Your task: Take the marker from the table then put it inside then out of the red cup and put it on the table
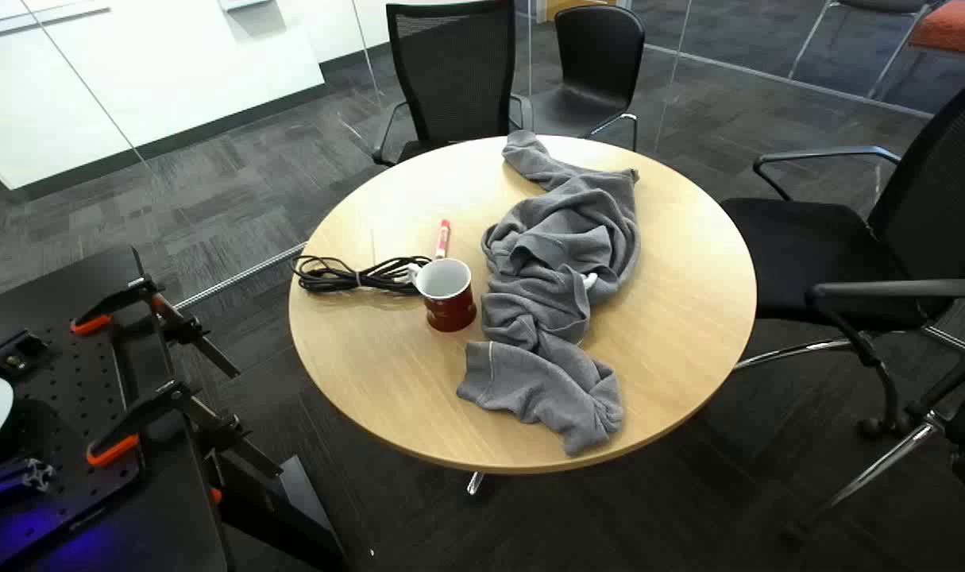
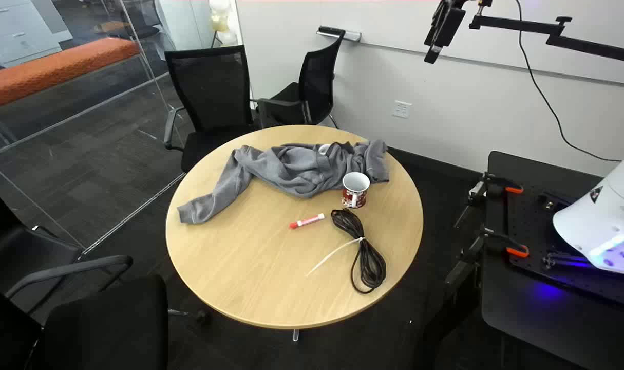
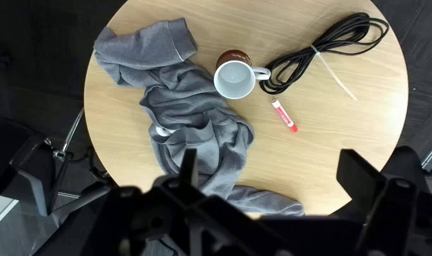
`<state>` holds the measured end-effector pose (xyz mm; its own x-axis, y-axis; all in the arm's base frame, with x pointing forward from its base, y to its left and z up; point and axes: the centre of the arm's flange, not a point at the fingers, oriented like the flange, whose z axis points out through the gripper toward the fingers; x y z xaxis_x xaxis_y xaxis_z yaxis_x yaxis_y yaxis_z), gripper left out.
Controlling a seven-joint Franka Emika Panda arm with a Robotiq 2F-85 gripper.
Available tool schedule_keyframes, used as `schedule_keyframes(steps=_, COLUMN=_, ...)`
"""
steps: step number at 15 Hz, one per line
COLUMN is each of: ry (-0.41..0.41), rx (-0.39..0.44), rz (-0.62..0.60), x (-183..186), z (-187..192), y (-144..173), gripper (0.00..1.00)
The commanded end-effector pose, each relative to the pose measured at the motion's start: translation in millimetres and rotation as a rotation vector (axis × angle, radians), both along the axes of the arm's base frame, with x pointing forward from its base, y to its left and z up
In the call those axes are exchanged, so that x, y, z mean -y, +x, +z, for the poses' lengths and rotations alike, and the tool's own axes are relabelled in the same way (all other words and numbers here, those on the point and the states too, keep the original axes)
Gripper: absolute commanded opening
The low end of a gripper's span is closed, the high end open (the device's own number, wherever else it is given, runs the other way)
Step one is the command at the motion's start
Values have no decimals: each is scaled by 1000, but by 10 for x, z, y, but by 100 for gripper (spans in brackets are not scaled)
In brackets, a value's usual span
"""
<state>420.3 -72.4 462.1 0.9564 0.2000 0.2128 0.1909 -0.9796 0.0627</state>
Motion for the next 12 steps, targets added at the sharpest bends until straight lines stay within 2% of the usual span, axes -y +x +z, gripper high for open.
schedule_keyframes(steps=1, ry=0, rx=0, rz=0, x=0, z=1, y=0, gripper=100)
schedule_keyframes(steps=8, ry=-2, rx=3, rz=6, x=-10, z=7, y=14, gripper=100)
schedule_keyframes(steps=10, ry=-15, rx=15, rz=33, x=-66, z=18, y=64, gripper=100)
schedule_keyframes(steps=12, ry=-16, rx=63, rz=56, x=-149, z=3, y=192, gripper=100)
